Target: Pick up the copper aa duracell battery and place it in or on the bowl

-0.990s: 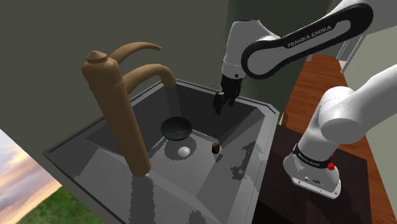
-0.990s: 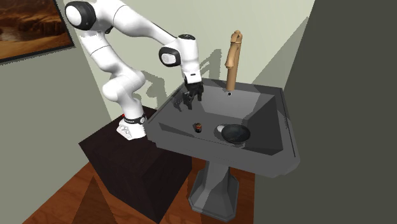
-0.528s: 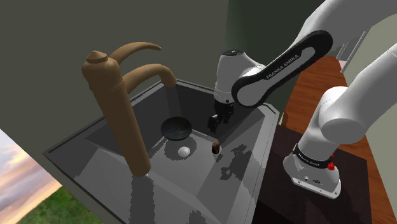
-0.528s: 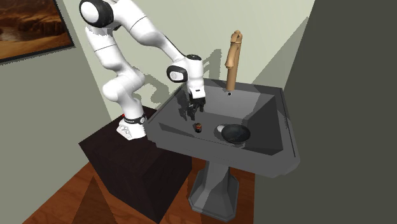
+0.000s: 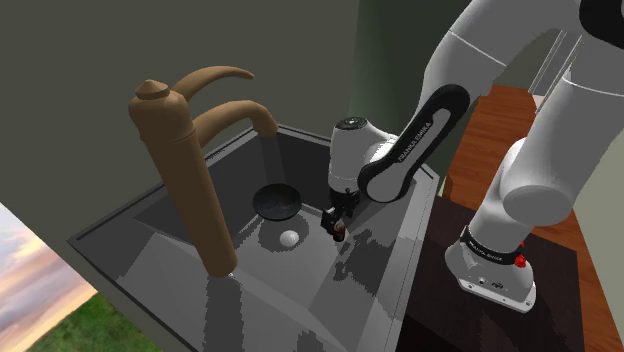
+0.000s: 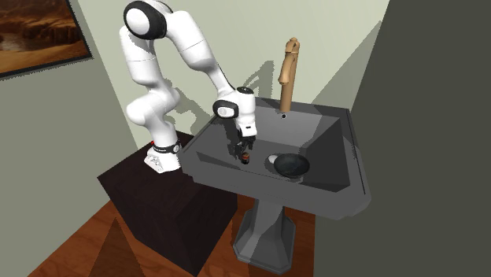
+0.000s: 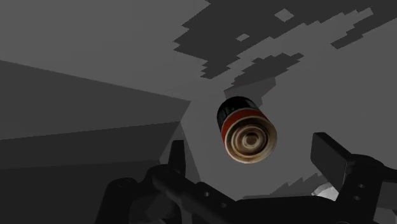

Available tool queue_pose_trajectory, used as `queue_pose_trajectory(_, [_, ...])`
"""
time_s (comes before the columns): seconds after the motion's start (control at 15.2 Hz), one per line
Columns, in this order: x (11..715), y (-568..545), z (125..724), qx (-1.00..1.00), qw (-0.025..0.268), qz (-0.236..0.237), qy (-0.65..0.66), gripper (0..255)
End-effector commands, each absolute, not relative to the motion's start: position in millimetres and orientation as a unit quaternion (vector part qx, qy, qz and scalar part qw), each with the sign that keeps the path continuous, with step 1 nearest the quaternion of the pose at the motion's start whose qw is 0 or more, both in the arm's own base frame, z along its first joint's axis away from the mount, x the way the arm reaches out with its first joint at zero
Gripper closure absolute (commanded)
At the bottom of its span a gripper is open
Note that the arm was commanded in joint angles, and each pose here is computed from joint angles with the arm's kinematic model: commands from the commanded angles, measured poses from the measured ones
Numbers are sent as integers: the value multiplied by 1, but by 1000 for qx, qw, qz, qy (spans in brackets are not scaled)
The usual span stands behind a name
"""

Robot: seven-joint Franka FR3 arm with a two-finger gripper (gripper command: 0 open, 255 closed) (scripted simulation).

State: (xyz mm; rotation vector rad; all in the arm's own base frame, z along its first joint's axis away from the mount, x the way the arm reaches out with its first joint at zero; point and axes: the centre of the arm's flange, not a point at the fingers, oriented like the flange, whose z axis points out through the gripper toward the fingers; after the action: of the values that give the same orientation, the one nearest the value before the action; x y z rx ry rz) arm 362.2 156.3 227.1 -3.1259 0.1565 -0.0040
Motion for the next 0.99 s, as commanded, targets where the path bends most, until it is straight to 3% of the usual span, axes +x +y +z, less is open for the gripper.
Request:
queue_pose_trajectory(0.0, [362, 158, 215, -999, 6, -1, 50, 0])
queue_pose_trajectory(0.79, [362, 158, 191, -999, 6, -1, 50, 0])
queue_pose_trajectory(0.86, [362, 158, 191, -999, 6, -1, 50, 255])
queue_pose_trajectory(0.92, [362, 158, 191, -999, 6, -1, 50, 255])
